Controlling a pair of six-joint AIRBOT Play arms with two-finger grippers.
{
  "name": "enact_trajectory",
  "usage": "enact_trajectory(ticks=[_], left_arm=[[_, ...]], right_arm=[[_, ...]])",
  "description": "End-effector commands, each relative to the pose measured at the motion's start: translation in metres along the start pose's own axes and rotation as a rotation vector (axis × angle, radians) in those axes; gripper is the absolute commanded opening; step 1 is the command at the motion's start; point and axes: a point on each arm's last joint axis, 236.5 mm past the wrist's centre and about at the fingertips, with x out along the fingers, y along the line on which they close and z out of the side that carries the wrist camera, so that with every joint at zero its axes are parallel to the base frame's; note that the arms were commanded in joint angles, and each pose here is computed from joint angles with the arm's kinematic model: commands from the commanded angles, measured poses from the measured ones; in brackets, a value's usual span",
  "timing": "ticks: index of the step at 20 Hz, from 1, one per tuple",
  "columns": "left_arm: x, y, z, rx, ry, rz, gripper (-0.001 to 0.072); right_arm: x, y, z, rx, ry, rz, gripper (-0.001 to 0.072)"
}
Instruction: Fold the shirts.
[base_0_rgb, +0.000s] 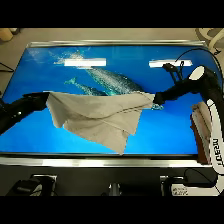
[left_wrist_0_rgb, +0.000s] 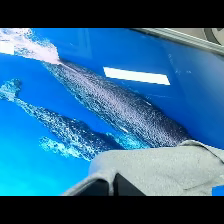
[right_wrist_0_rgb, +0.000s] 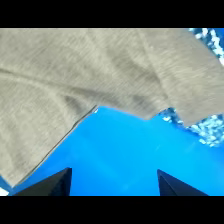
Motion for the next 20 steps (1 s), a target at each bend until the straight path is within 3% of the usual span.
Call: enact_trajectory(ticks=[1, 5, 8, 10, 18, 20], left_arm=[[0.003, 0.001, 0.0, 0.006, -0.014, 0.003, 0.0031], [0.003, 0.0, -0.001, 0.003, -0.011, -0.001, 0.0031], [0.003, 0.0, -0.001, 0.003, -0.01, -0.001, 0.0031], [0.003, 0.0, -0.001, 0.003, -0.01, -0.001, 0.0031], [0.003, 0.0, -0.001, 0.003, -0.01, -0.001, 0.0031], [0.003, 0.0, -0.001, 0.003, -0.01, -0.001, 0.0031]], right_arm=[[0.006, 0.039, -0.044, -0.076, 0.169, 0.185, 0.0577], [0.057, 0.068, -0.104, 0.102, 0.276, 0.33, 0.053], [0.087, 0.105, -0.128, 0.154, 0.285, 0.437, 0.0537], [0.102, 0.112, -0.133, 0.14, 0.288, 0.412, 0.0571], [0.132, 0.131, -0.095, 0.208, 0.18, 0.317, 0.0539], [0.133, 0.136, -0.085, 0.23, 0.141, 0.329, 0.0194]])
